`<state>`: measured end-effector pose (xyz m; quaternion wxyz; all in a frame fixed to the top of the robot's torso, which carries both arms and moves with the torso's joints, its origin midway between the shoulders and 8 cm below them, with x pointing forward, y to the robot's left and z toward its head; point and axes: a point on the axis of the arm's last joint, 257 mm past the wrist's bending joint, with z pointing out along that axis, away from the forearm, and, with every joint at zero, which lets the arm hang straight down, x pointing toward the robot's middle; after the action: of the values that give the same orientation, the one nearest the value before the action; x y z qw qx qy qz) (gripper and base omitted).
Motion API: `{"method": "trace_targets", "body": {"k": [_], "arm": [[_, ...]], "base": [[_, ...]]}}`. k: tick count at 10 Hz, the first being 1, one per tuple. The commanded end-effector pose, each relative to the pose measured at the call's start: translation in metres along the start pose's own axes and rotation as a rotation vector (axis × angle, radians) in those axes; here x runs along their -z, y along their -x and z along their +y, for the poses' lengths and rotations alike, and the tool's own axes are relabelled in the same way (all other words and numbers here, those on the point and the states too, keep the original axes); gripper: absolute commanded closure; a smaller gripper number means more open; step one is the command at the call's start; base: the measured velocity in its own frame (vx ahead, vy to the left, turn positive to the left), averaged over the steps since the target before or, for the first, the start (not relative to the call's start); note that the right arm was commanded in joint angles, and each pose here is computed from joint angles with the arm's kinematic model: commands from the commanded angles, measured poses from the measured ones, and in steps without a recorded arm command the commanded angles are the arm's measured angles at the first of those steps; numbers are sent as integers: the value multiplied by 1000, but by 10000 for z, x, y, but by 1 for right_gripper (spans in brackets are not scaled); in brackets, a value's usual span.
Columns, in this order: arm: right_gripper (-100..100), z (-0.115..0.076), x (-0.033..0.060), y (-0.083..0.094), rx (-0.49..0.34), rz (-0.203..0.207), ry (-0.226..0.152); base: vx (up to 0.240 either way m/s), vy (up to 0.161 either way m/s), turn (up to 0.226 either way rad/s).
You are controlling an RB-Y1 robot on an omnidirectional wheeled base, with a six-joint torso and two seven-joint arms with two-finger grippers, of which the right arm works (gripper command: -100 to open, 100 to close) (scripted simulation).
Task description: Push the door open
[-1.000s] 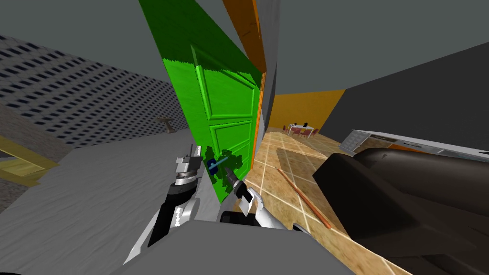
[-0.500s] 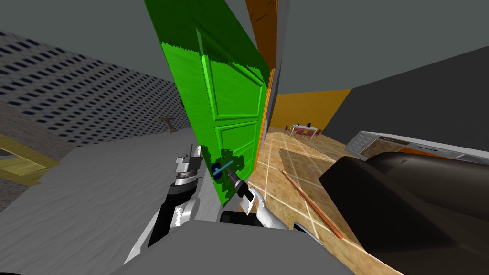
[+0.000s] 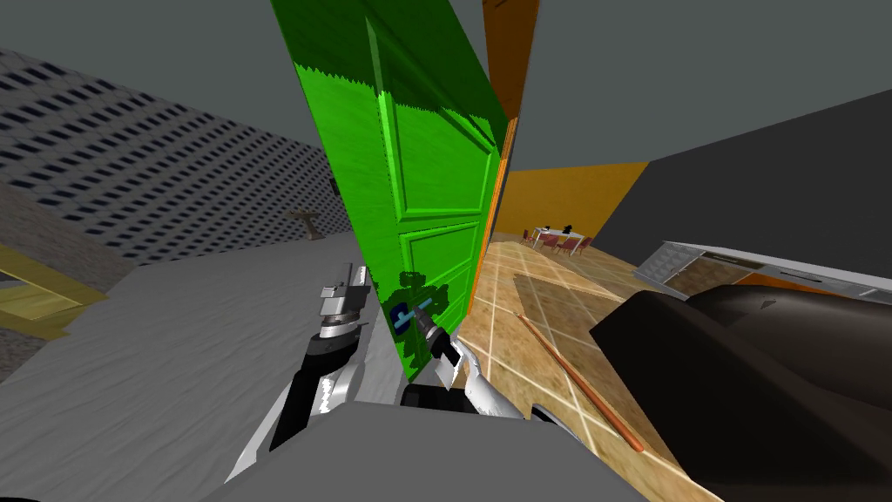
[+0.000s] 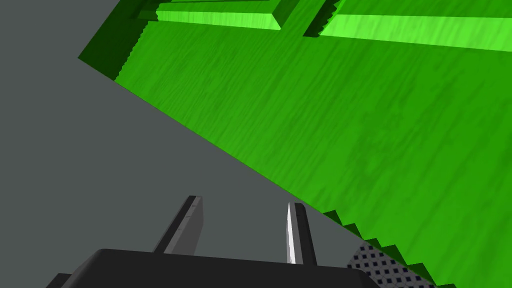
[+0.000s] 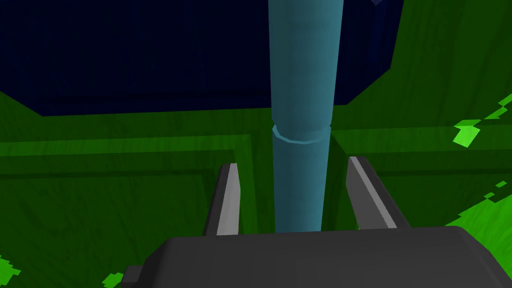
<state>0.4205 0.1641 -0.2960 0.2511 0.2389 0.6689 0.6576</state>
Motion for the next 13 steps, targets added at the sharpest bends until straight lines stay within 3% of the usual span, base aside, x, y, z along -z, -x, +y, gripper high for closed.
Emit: {"method": "trace_targets", "body": {"k": [1,5,6,8,13], "arm": [[100,-5,3,2,0,0,-1],[100,-5,3,2,0,0,-1],[100,-38,38,194,11,-31,-8],[100,-63,78,416,22,-68,-13],[100,-89,167,848,41,-142,-21]], "base": [[-18,-26,9],[-6,-9,1],[12,76,65],[21,149,40],[40,119,40]]}}
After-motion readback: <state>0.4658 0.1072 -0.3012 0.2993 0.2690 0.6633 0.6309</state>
